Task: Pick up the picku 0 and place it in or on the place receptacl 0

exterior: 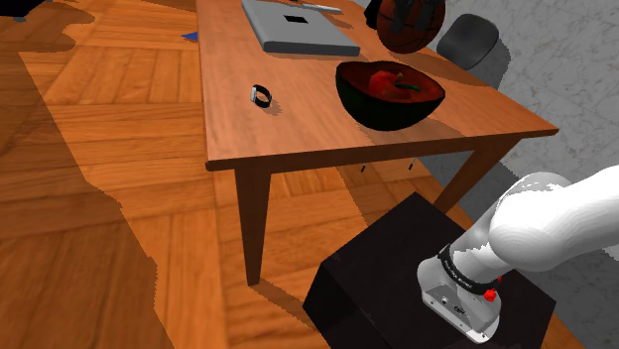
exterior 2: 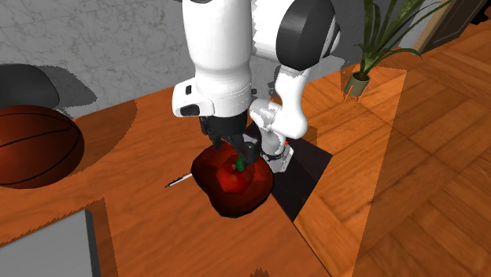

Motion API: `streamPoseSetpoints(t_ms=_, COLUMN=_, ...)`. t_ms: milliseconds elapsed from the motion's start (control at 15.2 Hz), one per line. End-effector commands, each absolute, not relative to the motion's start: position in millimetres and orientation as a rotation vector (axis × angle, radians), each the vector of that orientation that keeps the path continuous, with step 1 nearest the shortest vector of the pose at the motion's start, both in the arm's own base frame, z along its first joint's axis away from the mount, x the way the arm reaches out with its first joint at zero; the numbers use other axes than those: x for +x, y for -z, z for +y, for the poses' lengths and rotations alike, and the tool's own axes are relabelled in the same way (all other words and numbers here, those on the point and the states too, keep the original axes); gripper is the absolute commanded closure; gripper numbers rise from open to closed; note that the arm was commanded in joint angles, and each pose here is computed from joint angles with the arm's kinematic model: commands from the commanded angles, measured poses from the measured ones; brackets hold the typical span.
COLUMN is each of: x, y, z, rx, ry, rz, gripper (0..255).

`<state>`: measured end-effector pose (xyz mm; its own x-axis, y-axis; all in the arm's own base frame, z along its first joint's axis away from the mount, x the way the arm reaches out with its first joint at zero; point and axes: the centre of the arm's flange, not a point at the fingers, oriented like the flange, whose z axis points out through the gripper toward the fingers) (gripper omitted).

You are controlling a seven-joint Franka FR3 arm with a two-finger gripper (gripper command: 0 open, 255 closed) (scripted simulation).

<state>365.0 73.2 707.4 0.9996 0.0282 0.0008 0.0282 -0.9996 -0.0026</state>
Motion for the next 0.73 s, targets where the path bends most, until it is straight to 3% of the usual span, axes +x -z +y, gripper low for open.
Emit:
streamPoseSetpoints(t_ms=0, x=365, y=-707, z=73, rx=-3.139, ry=0.001, rz=-0.044, gripper=0)
streamPoseSetpoints(t_ms=396, x=365, y=-757, z=73, rx=-3.139, ry=0.001, rz=-0.044, gripper=0)
streamPoseSetpoints(t_ms=660, x=365, y=-757, z=73, rx=-3.139, ry=0.001, rz=-0.044, gripper=0)
